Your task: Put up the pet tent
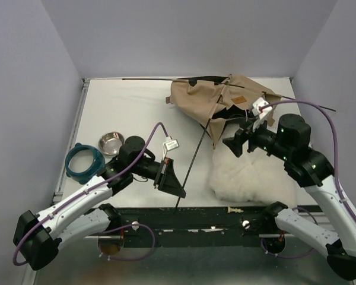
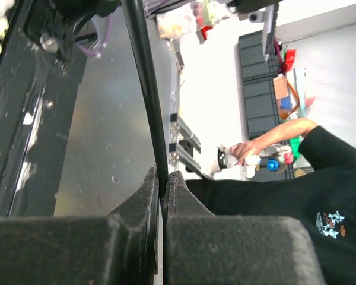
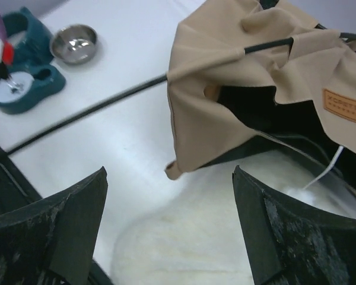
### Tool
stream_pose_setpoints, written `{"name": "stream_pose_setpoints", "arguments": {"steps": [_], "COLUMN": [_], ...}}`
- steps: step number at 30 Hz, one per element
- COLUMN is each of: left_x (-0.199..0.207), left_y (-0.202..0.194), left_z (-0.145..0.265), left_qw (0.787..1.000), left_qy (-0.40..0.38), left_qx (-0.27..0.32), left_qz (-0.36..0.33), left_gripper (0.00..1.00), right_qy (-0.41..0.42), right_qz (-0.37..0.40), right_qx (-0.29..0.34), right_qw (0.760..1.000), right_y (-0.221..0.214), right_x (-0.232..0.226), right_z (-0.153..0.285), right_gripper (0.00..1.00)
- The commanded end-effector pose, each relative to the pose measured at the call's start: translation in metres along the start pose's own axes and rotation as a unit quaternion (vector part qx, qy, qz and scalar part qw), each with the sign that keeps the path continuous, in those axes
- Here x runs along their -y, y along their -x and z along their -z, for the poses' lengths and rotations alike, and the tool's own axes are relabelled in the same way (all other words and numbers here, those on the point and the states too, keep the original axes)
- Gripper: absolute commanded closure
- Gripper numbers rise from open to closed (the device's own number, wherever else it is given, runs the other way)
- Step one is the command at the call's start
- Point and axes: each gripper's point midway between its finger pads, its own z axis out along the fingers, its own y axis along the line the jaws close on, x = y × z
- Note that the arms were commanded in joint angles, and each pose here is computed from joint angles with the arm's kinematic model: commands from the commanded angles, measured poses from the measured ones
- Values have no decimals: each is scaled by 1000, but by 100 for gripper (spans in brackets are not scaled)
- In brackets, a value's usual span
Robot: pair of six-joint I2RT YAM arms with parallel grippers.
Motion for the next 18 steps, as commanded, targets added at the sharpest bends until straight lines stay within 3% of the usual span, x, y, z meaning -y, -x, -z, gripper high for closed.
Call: {"name": "stream_pose_setpoints", "arguments": {"steps": [1,7,18], "left_x": [39,33,28], "left_y": [37,36,38], "left_z": [0,-1,-3], "left_qw": [995,995,995], "left_qy": [-44,-42,-39], "left_qx": [56,54,56], "left_qz": [-63,-65,-79], "left_gripper": [100,100,100], "right_qy": [-25,-14,33], "right_qz": [147,200,248], "right_qx": [-40,39,97], "right_qw": [988,979,963], "right_y": [-48,-27,13], "right_x": [23,23,17], "right_z": [3,-24,-77], "right_gripper": [8,5,6]}}
